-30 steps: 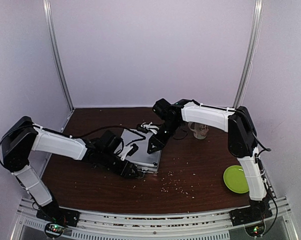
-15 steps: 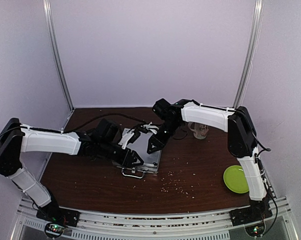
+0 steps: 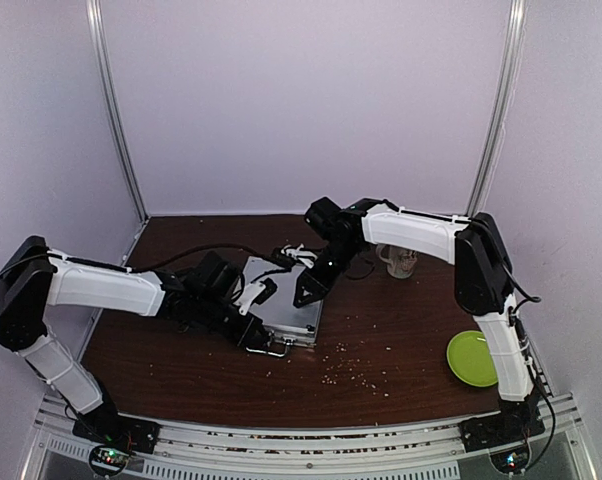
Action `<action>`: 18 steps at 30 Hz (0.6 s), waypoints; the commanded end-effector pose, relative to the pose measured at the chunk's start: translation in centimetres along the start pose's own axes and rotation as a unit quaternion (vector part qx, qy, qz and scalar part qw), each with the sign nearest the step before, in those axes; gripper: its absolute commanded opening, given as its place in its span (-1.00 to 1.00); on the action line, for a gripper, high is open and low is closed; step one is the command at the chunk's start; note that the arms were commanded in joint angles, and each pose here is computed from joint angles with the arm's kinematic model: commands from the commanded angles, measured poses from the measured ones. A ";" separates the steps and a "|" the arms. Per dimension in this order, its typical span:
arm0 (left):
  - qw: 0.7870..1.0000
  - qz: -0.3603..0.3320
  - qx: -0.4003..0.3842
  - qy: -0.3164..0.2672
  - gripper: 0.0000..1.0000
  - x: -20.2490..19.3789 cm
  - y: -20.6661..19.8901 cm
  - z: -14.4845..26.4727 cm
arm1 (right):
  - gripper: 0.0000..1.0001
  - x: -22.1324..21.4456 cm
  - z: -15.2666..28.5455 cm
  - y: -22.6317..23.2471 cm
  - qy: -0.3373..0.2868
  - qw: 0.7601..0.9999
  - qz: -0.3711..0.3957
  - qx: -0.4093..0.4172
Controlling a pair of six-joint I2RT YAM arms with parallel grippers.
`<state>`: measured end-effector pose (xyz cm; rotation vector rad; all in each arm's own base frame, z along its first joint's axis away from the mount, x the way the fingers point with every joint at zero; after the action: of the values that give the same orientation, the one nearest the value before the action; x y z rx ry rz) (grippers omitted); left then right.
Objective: Pack up texas hold em set
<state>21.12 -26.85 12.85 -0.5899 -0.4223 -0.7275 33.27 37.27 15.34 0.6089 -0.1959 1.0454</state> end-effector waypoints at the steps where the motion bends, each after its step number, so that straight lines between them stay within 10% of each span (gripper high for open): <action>1: 0.999 -0.008 0.028 0.013 -1.00 0.0 0.6 -0.9 | -0.42 -3.2 -3.8 -1.3 0.077 0.996 -0.034 -0.001; 18: 0.999 -0.002 0.048 0.022 -1.00 -0.2 1.6 -2.9 | -0.42 -3.5 -4.6 -1.7 0.086 0.996 -0.039 0.004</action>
<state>21.74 -26.82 9.80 -0.4925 -0.3649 -0.7111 33.36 37.52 15.21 0.6265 -0.1910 1.0464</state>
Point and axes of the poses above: each gripper's point midway between its finger pads, its own z axis back along the fingers, its own y axis along the line the jaws close on, x = y × z, the point moved 8 cm from there along z, back along the fingers, and after that the axes turned 3 degrees about -z, right-handed, at the moved point
